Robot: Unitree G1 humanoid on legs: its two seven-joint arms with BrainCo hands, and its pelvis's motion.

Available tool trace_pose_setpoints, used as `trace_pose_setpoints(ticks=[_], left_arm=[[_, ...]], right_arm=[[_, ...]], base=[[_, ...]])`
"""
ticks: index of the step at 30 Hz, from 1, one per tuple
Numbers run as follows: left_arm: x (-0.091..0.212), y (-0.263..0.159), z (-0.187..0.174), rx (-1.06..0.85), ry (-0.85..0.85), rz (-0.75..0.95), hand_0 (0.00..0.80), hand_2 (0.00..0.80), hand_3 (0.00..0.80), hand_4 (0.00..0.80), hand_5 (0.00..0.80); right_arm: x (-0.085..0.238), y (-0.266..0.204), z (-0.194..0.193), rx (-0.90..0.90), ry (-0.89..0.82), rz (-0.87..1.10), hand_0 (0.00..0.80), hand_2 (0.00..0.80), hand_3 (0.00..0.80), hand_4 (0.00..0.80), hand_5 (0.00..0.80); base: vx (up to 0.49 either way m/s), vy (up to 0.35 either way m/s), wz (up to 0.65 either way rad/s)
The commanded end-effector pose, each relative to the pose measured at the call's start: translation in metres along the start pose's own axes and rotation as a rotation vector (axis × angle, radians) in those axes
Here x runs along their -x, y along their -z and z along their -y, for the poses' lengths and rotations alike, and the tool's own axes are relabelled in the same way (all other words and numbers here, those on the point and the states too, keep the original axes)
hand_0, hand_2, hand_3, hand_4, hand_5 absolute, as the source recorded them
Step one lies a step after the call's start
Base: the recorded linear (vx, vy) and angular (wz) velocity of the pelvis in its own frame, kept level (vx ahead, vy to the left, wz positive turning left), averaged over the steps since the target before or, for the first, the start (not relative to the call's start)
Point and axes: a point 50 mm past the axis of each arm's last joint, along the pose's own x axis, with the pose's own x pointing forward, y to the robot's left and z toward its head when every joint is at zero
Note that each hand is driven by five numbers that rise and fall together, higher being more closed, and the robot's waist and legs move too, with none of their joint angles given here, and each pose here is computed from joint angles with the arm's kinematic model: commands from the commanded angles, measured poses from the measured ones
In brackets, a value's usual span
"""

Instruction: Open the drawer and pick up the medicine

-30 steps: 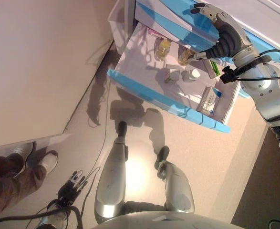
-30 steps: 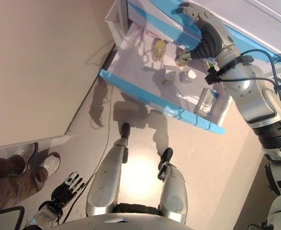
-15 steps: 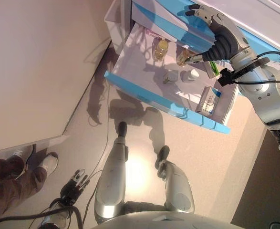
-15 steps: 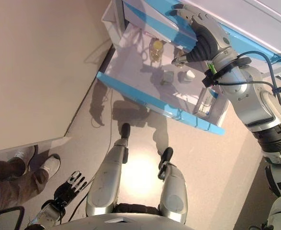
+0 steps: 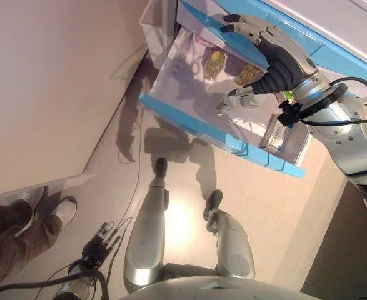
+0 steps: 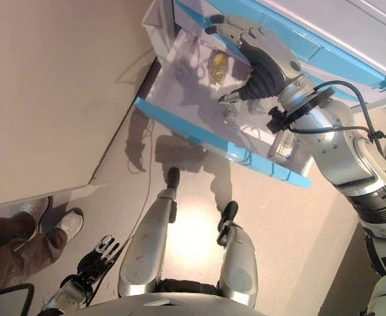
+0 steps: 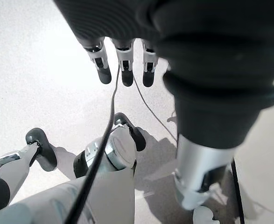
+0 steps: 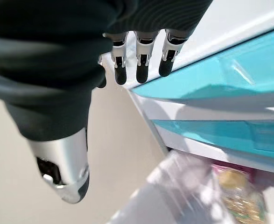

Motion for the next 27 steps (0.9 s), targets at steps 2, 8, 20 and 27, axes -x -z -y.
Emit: trace_pose_setpoints(ticks=[2,8,20,27], left_arm=[[0.017,0.013,-0.019,-0.016,-0.049,-0.021,0.0,0.0,0.0,0.0,0.0],[0.016,0.012,-0.019,-0.008,-0.051,-0.017,0.0,0.0,0.0,0.0,0.0],[0.015,0.009,-0.019,-0.01,-0.055,-0.025,0.0,0.0,0.0,0.0,0.0],[0.012,0.006,-0.016,-0.017,-0.05,-0.036,0.0,0.0,0.0,0.0,0.0]], right_arm=[[0.003,-0.022,0.032,0.087,0.097,0.111,0.0,0.0,0.0,0.0,0.0],[0.002,-0.018,0.028,0.08,0.033,0.07,0.0,0.0,0.0,0.0,0.0],[0.0,0.028,-0.007,0.032,-0.105,-0.148,0.0,0.0,0.0,0.0,0.0],[-0.002,0.05,-0.019,-0.001,-0.125,-0.238,0.0,0.0,0.0,0.0,0.0]], base=[[0.0,0.0,0.0],[0.0,0.0,0.0],[0.0,0.0,0.0],[0.0,0.0,0.0]])
